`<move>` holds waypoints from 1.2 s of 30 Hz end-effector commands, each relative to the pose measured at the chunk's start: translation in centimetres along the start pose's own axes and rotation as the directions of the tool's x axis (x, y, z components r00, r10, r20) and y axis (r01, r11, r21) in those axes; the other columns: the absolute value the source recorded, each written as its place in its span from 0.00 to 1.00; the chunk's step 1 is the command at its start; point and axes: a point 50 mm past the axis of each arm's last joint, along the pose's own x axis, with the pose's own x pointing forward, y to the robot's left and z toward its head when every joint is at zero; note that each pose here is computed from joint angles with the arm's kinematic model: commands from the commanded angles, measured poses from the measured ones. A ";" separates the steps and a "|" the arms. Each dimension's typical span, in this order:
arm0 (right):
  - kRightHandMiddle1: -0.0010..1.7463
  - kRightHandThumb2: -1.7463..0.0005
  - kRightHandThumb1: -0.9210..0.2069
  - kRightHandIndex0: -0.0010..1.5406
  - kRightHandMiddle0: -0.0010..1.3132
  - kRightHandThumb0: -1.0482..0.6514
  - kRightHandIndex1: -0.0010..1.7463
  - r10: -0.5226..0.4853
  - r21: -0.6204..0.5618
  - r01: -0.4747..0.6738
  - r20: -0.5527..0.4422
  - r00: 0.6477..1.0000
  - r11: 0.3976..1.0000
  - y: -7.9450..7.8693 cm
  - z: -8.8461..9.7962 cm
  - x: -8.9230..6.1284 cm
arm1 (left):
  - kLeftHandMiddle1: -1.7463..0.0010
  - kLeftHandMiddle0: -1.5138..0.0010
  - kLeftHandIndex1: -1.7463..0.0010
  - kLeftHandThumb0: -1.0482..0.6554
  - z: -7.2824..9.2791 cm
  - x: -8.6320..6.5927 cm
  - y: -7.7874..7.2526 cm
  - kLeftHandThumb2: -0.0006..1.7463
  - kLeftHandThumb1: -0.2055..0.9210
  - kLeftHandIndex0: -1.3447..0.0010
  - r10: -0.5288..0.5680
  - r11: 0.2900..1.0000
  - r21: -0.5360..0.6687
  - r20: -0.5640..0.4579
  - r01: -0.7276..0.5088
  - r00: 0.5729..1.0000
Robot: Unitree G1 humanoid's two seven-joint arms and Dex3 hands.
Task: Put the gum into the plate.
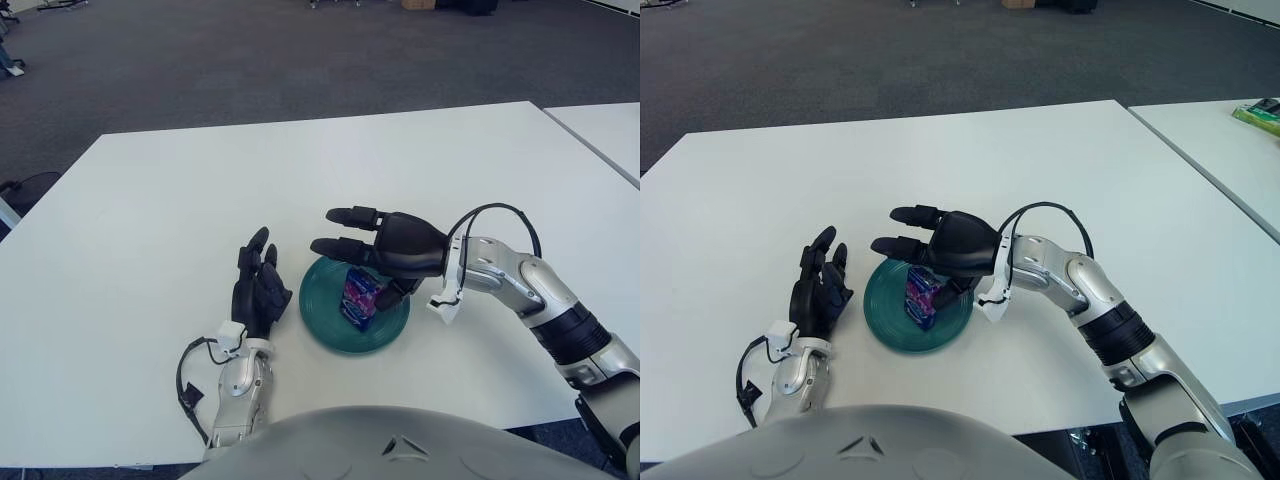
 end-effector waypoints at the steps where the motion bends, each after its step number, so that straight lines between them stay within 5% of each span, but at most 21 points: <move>1: 0.00 0.43 0.00 0.00 0.00 0.00 0.00 -0.027 0.046 0.028 -0.036 0.999 0.999 -0.4 -0.1 -0.2 | 0.99 0.81 0.65 0.06 -1.4 -0.3 0.0 0.52 1.00 1.00 0.029 0.999 -0.036 -0.084 -0.032 0.996; 9: 0.00 0.43 0.00 0.00 0.00 0.00 0.00 -0.087 0.173 0.113 -0.152 0.984 0.978 -0.7 -0.5 -0.6 | 0.99 0.80 0.64 0.07 -1.7 -0.8 0.1 0.51 1.00 0.98 0.043 0.997 -0.062 -0.098 -0.049 0.994; 16: 0.00 0.43 0.00 0.00 0.00 0.00 0.00 -0.103 0.388 0.222 -0.304 0.947 0.895 -2.2 -2.5 -2.3 | 0.99 0.79 0.63 0.06 -1.2 -1.3 -0.5 0.51 1.00 0.96 0.047 0.999 0.010 -0.092 -0.046 0.995; 27: 0.00 0.46 0.00 0.00 0.00 0.00 0.00 -0.053 0.447 0.221 -0.358 0.932 0.867 -3.6 -2.8 -3.9 | 1.00 0.80 0.63 0.05 0.0 -1.4 -0.7 0.54 1.00 0.99 0.031 0.999 0.046 -0.121 -0.025 0.992; 36: 0.00 0.43 0.00 0.00 0.00 0.00 0.00 -0.013 0.533 0.277 -0.445 0.896 0.799 -1.2 -3.5 -5.4 | 1.00 0.80 0.63 0.05 0.5 -1.6 -1.0 0.56 1.00 0.99 0.007 0.999 0.044 -0.133 -0.001 0.991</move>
